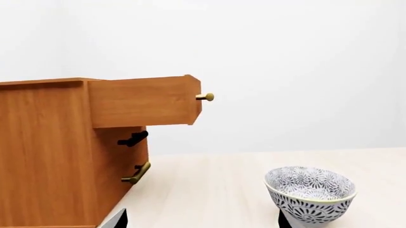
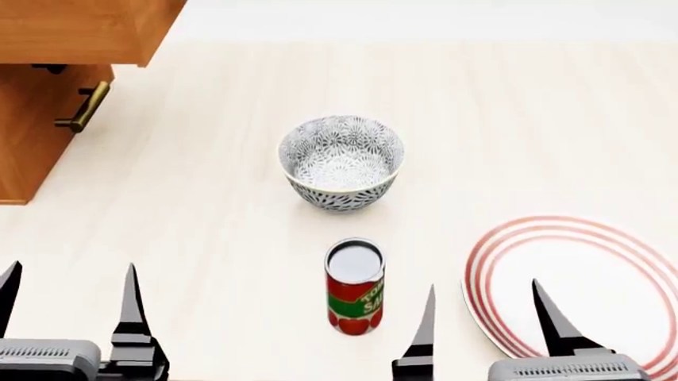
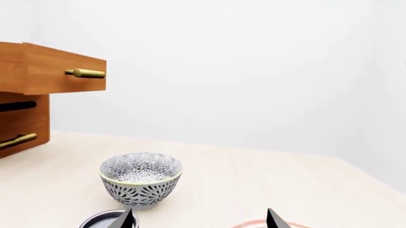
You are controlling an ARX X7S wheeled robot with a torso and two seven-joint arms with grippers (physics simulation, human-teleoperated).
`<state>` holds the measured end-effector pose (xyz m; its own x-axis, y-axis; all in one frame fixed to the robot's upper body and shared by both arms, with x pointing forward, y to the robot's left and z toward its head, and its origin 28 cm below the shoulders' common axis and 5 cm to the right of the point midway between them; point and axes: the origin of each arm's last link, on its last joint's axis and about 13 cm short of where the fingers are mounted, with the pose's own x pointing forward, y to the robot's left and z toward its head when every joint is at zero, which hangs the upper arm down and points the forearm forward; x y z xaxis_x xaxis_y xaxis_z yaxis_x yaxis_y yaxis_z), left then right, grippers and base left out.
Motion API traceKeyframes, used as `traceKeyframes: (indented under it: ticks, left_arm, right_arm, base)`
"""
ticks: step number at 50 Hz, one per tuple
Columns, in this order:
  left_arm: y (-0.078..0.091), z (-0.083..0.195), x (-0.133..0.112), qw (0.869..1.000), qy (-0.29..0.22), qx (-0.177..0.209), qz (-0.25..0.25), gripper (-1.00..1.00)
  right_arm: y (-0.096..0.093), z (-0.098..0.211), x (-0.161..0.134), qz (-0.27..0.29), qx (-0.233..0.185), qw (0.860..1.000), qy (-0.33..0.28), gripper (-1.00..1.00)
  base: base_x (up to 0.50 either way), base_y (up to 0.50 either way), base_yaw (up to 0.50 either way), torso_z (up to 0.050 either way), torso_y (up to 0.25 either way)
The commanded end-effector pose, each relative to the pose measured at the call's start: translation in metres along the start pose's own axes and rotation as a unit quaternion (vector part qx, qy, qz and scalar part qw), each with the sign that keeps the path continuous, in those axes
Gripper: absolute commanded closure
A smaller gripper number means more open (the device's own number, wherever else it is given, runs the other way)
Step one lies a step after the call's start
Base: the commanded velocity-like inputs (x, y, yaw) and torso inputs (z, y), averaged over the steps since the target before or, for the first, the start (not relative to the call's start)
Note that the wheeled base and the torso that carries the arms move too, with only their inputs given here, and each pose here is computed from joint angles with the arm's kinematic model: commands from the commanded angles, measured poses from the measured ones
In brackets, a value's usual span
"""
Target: Put the bowl on the plate.
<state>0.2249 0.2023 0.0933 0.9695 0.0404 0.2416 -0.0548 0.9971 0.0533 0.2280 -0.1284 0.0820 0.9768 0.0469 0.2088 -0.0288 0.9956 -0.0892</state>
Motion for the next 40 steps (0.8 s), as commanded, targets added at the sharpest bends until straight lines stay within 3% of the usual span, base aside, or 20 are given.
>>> traceKeyframes:
  ticks: [1,40]
  left_arm:
    - [0.0015,-0.0011,0.0004,1.0,0.007,-0.011,-0.009,-1.0]
    - [0.0029,0.001,0.0002,1.0,0.006,-0.017,-0.009,-1.0]
  right_arm:
    - [-0.0012,-0.0004,0.0011,0.0,0.0,1.0,0.001,-1.0]
    - [-0.0034,0.0082,-0.0018,0.002,0.026,0.999,-0.02,-1.0]
  base:
    - [0.05,0.0,0.0,0.0,0.0]
    - [0.1,0.0,0.0,0.0,0.0]
